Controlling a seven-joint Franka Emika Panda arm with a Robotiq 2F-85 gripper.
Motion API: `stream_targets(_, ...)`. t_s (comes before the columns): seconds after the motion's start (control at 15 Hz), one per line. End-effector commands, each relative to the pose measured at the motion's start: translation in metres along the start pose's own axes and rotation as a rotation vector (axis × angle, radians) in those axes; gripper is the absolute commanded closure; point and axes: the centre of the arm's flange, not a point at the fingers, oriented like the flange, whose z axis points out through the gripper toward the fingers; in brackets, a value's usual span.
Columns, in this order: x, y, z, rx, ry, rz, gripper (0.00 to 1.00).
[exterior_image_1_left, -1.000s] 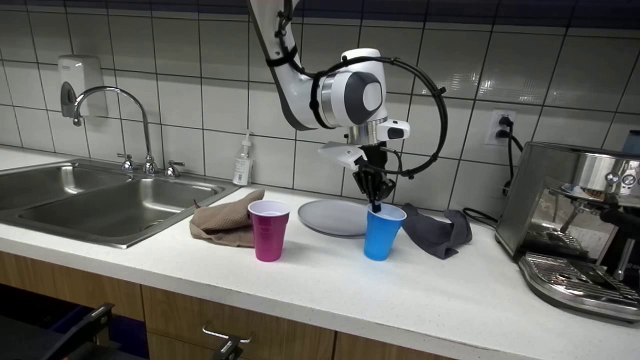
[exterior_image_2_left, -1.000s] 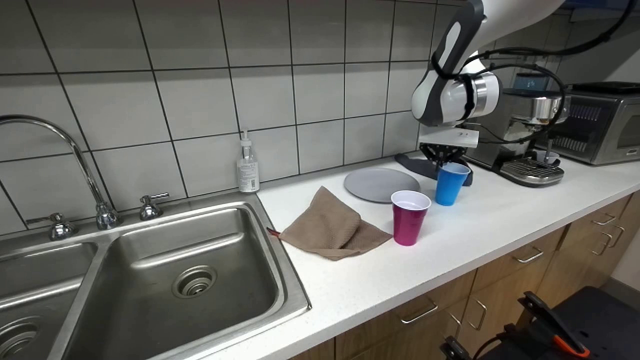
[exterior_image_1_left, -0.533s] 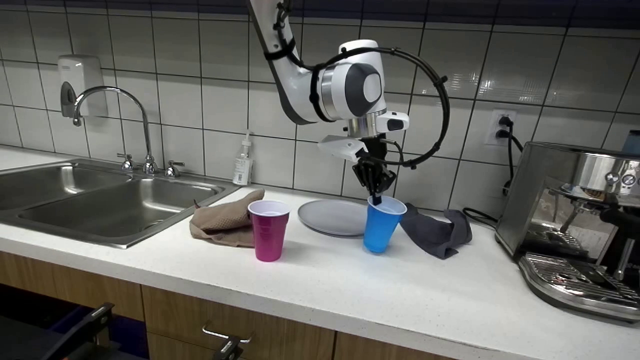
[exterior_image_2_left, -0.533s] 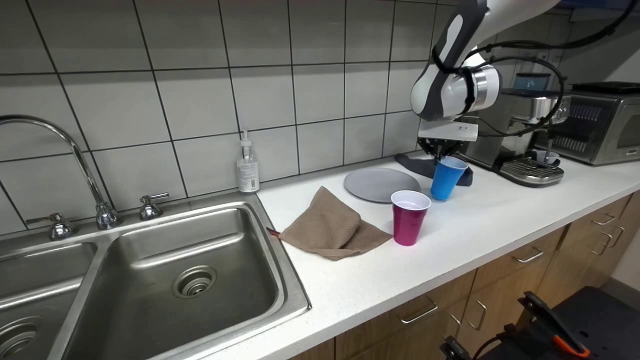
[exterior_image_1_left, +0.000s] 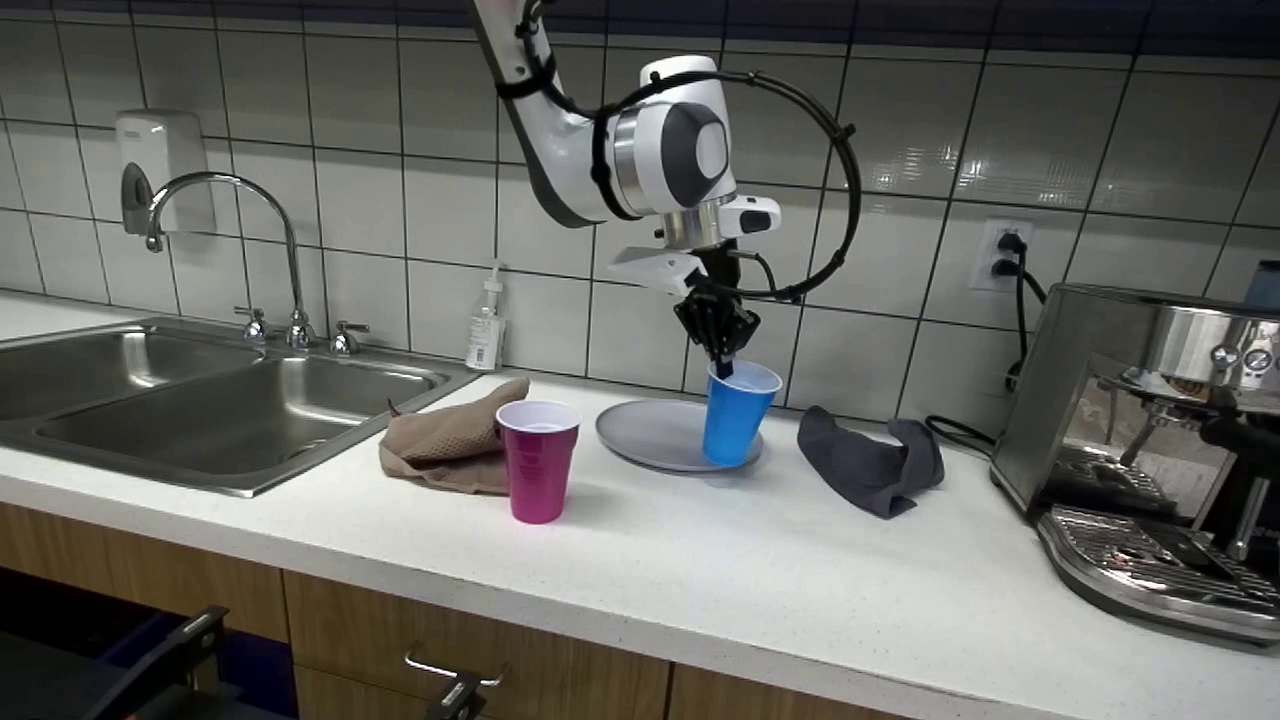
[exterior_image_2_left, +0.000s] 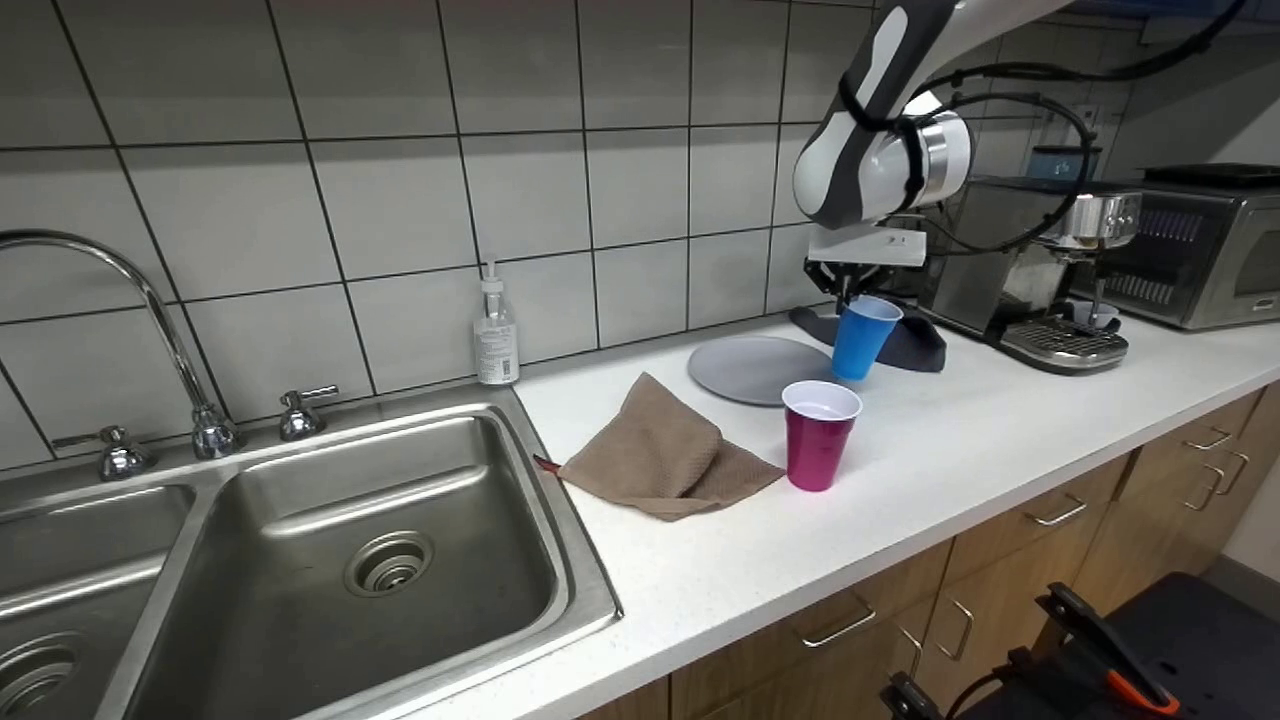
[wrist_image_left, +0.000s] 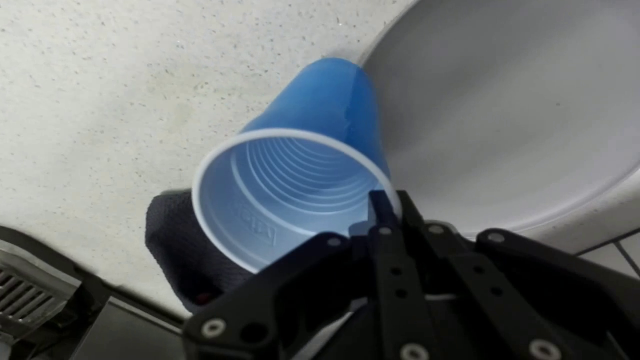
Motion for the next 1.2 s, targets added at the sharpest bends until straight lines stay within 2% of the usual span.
stream_targets(0.0, 0.01, -0.027, -0.01, 0.013, 0.013, -0.037, 0.99)
stream_targets(0.47, 0.025, -0.083, -0.006, 0.064, 0.029, -0.112, 0.99)
stream_targets(1.13, 0.027, -0.159, 0.018, 0.116, 0.012, -0.264, 0.99)
